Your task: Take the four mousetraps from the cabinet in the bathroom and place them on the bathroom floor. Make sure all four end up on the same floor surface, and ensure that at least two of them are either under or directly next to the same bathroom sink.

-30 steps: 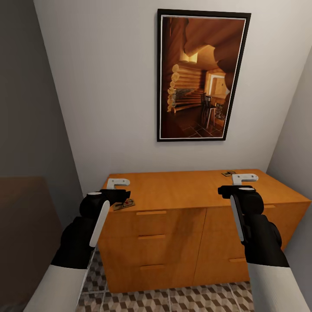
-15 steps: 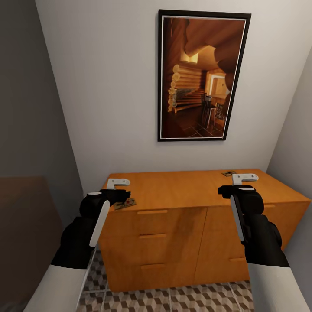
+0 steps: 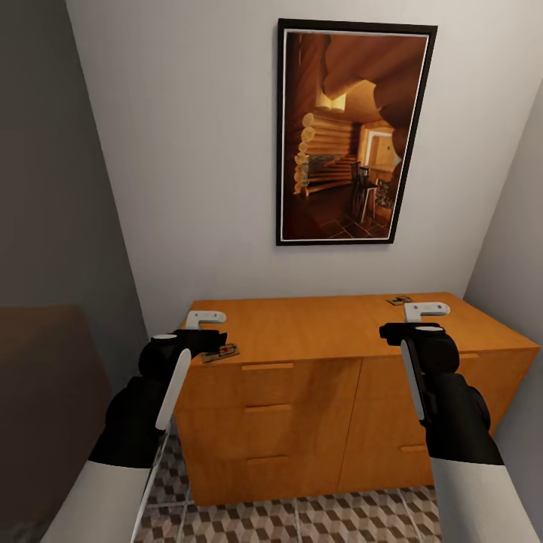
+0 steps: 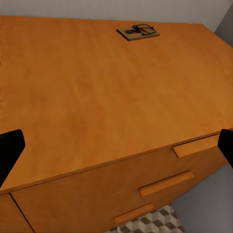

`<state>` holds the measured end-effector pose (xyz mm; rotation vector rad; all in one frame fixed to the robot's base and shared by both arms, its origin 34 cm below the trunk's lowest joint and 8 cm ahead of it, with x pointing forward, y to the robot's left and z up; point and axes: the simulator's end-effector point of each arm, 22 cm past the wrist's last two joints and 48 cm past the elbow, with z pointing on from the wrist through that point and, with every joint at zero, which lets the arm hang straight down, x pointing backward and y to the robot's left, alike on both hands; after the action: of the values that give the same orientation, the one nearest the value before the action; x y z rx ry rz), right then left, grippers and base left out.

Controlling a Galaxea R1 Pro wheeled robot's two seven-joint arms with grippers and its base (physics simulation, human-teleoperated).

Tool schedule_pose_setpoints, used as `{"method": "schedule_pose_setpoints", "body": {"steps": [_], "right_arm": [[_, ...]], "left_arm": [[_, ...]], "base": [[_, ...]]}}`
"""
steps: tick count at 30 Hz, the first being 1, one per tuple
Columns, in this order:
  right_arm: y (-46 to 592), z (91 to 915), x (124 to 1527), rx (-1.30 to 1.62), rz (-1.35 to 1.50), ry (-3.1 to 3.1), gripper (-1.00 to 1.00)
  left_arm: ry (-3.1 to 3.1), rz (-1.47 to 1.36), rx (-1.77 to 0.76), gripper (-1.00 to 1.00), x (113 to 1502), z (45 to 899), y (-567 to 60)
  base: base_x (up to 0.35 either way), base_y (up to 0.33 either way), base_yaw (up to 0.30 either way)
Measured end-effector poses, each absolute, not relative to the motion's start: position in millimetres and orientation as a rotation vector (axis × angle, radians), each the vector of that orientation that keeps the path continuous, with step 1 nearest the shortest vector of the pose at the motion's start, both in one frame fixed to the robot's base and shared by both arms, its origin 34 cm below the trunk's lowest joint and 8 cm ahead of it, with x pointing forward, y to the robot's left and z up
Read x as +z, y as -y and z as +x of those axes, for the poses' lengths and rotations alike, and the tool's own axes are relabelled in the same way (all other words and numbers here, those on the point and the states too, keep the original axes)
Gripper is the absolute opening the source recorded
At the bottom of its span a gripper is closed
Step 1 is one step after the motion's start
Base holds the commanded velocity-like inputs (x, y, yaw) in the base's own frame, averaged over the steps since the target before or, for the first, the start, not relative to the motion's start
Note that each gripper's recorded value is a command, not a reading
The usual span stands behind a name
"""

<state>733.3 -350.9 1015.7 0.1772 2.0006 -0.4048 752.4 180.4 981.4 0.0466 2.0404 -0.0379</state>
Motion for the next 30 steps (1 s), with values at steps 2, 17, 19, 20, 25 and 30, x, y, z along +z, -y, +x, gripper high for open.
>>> {"method": "schedule_pose_setpoints", "body": {"steps": [2,17,19,20,25,30], "right_arm": [[351,733,1016,-0.405,0.177,-2.001,1.0],[350,733,1016,-0.402,0.177,-2.001,1.0],[350,733,1016,-0.402,0.177,-2.001,1.0],[350,733,1016,-0.402,0.177,-2.001,1.0],[350,734,1016,-0.4,0.177,-2.001,1.0],[350,734,1015,-0.396,0.177,-2.001,1.0]], "left_arm": [[-2.04,0.047,-0.037,1.0,981,752,-181],[-2.041,0.046,-0.035,1.0,981,752,-181],[-2.042,0.047,-0.036,1.0,981,752,-181],[-2.043,0.048,-0.037,1.0,981,752,-181],[-2.053,0.051,-0.04,1.0,977,752,-183],[-2.072,0.059,-0.029,1.0,971,752,-192]], "base": [[-0.004,0.003,0.0],[-0.001,0.001,0.0],[0.0,0.0,0.0],[0.0,0.0,0.0],[0.0,0.0,0.0],[0.0,0.0,0.0]]}}
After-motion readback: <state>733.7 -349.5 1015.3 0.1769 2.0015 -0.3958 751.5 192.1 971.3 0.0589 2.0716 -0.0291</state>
